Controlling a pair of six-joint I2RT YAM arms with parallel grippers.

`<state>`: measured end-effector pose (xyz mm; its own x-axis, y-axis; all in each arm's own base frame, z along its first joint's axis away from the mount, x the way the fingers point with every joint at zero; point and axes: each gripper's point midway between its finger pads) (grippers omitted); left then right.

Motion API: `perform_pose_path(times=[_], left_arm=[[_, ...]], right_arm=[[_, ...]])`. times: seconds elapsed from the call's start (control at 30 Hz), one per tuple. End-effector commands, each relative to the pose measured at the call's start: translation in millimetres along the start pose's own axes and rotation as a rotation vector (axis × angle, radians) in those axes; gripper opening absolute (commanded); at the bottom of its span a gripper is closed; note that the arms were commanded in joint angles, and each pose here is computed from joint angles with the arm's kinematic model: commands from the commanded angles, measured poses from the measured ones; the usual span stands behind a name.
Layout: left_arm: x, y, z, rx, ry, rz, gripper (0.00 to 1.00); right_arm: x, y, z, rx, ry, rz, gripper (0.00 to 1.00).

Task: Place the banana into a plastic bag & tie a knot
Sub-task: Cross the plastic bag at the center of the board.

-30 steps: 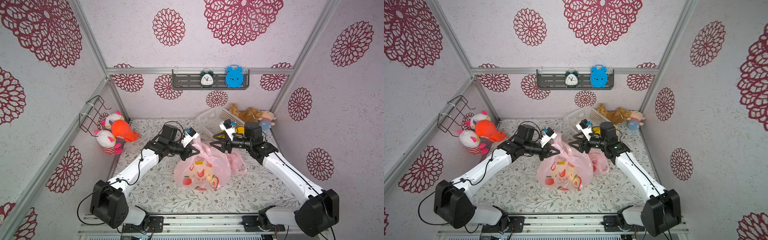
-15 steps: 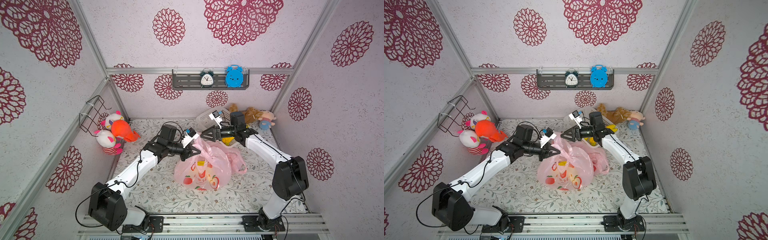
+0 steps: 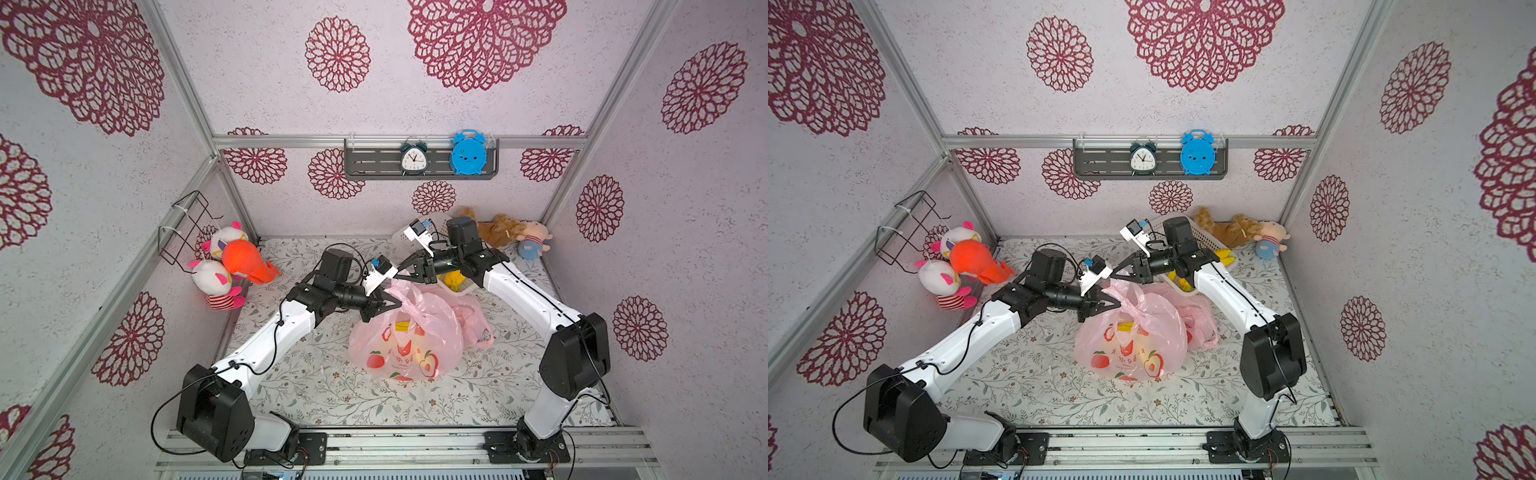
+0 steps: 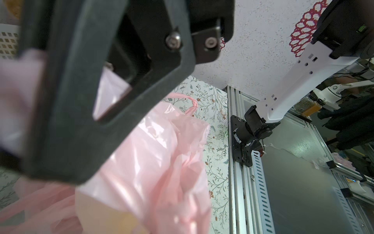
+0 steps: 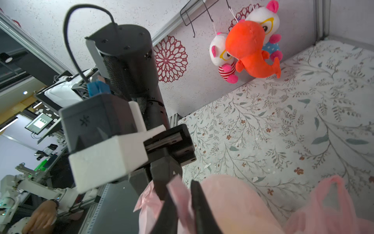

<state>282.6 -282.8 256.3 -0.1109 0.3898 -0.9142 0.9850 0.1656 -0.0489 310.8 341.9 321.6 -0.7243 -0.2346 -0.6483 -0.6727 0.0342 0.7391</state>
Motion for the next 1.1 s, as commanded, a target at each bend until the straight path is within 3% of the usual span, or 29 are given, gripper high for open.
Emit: perform_pose_path(times=[0.0,0.23,0.4,0.6,0.67,0.8,0.97,1.07], left_arm=[[-2,1,-5,-0.017,-0.027,0.005,0.00],[5,13,-7,-0.075,-0.017,-0.047,0.00],[7,14,-5,-0.070,-0.027,-0.069,0.17],[4,14,-5,-0.066,-0.042,-0.069,0.24],[1,14,-4,-0.062,-0.051,-0.065,0.21],[2,23,-2,-0.097,-0.052,-0.076,0.00],[13,43,-3,-0.224,-0.033,-0.087,0.00],[11,47,-7,-0.316,-0.058,-0.027,0.00]], right_arm=[[-8,14,-20,0.060,-0.053,-0.075,0.00],[-10,24,-41,0.145,-0.159,-0.150,0.00],[-8,26,-42,0.148,-0.177,-0.147,0.00],[-6,27,-42,0.145,-0.177,-0.144,0.00],[-5,28,-43,0.143,-0.180,-0.145,0.00],[2,34,-43,0.127,-0.172,-0.141,0.00],[23,46,-38,0.113,-0.147,-0.147,0.00],[45,54,-28,0.088,-0.099,-0.147,0.01]])
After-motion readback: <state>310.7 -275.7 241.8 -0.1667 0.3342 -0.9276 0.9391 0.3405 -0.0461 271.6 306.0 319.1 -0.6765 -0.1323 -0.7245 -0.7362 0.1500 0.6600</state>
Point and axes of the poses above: each gripper's point midway between its finger pads, its own z axis out along the fingers, its own y axis along the line the jaws close on, x = y × z, and after that the axes turned 15 degrees about z, right-handed
